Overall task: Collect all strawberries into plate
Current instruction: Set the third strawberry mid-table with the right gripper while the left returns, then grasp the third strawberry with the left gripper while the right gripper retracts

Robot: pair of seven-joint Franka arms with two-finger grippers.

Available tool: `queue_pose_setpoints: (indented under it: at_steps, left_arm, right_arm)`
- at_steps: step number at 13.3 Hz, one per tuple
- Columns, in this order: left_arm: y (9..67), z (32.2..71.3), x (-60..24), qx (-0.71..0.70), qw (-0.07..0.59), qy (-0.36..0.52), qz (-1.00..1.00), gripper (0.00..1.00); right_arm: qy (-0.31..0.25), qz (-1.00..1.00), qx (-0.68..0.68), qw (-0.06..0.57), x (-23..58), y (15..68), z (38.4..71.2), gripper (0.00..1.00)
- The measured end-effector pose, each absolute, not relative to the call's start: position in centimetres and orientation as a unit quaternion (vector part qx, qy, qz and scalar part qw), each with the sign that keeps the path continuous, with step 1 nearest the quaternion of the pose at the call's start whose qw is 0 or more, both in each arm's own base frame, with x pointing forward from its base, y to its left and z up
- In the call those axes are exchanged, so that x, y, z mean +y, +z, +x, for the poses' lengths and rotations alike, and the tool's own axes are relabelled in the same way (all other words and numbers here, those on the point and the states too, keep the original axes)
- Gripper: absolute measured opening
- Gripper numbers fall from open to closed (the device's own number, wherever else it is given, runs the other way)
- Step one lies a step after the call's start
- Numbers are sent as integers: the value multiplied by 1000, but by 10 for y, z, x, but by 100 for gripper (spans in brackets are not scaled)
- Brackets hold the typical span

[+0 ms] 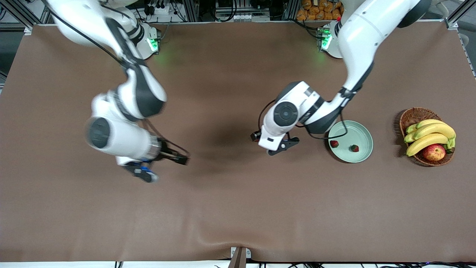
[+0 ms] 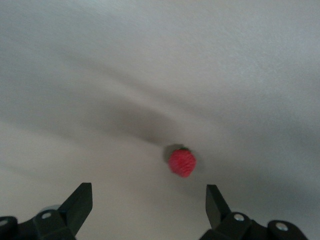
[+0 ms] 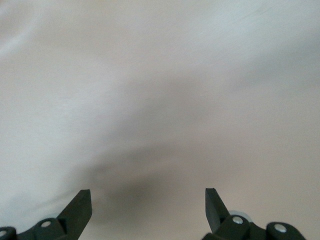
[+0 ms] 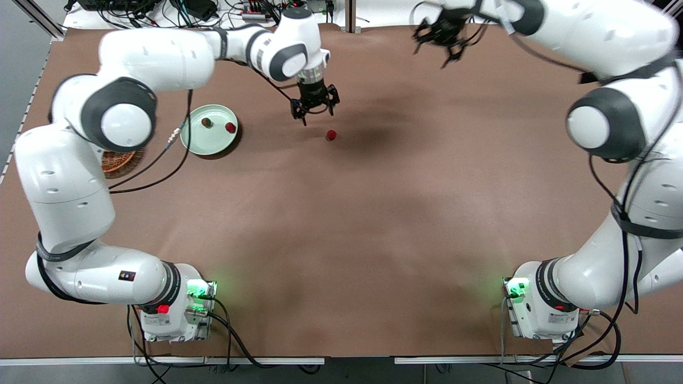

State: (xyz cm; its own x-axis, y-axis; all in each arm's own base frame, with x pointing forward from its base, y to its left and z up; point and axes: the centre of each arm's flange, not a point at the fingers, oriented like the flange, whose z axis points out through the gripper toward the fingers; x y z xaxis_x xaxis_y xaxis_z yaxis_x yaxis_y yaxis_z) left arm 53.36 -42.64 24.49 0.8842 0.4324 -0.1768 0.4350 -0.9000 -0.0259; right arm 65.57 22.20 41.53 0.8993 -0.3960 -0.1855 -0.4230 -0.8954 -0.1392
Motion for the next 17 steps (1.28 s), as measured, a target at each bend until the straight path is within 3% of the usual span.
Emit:
queue_pose_setpoints:
  at_steps: [3, 6, 11, 12, 13, 14, 17]
  left_arm:
    - [207, 520, -449, 239, -3, -63, 969, 100]
    - [189, 517, -454, 242, -3, -58, 968, 96]
    - [183, 514, -456, 241, -4, -60, 969, 47]
    - [183, 514, -456, 241, -4, -60, 969, 46]
    - [183, 514, -456, 241, -4, -60, 969, 36]
    - [183, 515, -456, 241, -4, -60, 969, 33]
    - [199, 532, -448, 252, 6, -48, 966, 33]
  right_arm:
    - [99, -980, 158, 72, 148, 469, 643, 100]
    - [87, -991, 94, 33, 78, 502, 635, 100]
    - [67, -997, 31, 15, -1, 555, 613, 100]
    - [68, -997, 32, 15, -12, 560, 609, 100]
    - [70, -997, 34, 16, -21, 563, 606, 100]
    - [70, -997, 38, 16, -27, 566, 605, 100]
    - [63, -998, 27, 14, -51, 575, 599, 100]
